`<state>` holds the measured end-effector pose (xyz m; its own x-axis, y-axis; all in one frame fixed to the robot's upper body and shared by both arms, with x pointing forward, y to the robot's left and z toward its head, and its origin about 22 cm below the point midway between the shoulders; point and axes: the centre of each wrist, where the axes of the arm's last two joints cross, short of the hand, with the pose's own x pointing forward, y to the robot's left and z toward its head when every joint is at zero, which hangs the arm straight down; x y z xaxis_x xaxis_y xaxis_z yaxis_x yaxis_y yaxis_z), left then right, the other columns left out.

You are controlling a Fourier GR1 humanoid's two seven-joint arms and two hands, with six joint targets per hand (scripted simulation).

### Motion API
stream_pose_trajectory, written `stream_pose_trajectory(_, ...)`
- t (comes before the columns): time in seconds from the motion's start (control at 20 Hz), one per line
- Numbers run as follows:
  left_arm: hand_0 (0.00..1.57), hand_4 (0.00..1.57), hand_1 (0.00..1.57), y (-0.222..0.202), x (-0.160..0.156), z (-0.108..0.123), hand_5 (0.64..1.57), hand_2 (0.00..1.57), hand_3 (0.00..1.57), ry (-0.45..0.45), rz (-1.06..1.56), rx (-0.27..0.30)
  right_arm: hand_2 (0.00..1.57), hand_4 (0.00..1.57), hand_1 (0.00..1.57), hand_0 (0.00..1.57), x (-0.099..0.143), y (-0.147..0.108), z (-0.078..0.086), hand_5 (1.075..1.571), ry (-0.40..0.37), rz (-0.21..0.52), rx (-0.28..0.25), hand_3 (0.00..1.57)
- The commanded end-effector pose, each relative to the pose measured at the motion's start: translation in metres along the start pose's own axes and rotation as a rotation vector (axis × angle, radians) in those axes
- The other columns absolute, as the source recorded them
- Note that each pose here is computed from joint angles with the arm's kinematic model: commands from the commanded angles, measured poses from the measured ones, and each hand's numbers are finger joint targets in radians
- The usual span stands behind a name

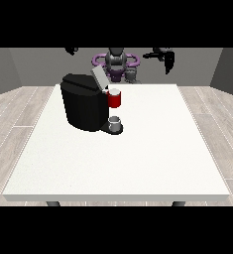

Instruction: Insert the coffee pod into the coffee machine and close the lid

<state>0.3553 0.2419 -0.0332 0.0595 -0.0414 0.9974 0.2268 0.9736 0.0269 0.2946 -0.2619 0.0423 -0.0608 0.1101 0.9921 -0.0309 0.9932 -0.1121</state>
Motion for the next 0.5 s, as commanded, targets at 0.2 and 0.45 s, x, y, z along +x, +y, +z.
stream_pose_trajectory(0.2, 0.00, 0.11, 0.00, 0.000, 0.002, 0.024, 1.571, 0.00, 0.00, -0.105, 0.014, 0.017, 0.00, 0.00, 0.00, 0.00, 0.018, 0.006, -0.020, 1.571, -0.071, 0.042, 0.072, 0.00)
stream_pose_trajectory(0.45, 0.00, 0.00, 0.00, 0.001, 0.020, 0.029, 1.571, 0.00, 0.00, -0.099, 0.005, 0.008, 0.00, 0.00, 0.00, 0.00, 0.009, 0.001, -0.034, 1.571, -0.076, -0.011, 0.019, 0.00)
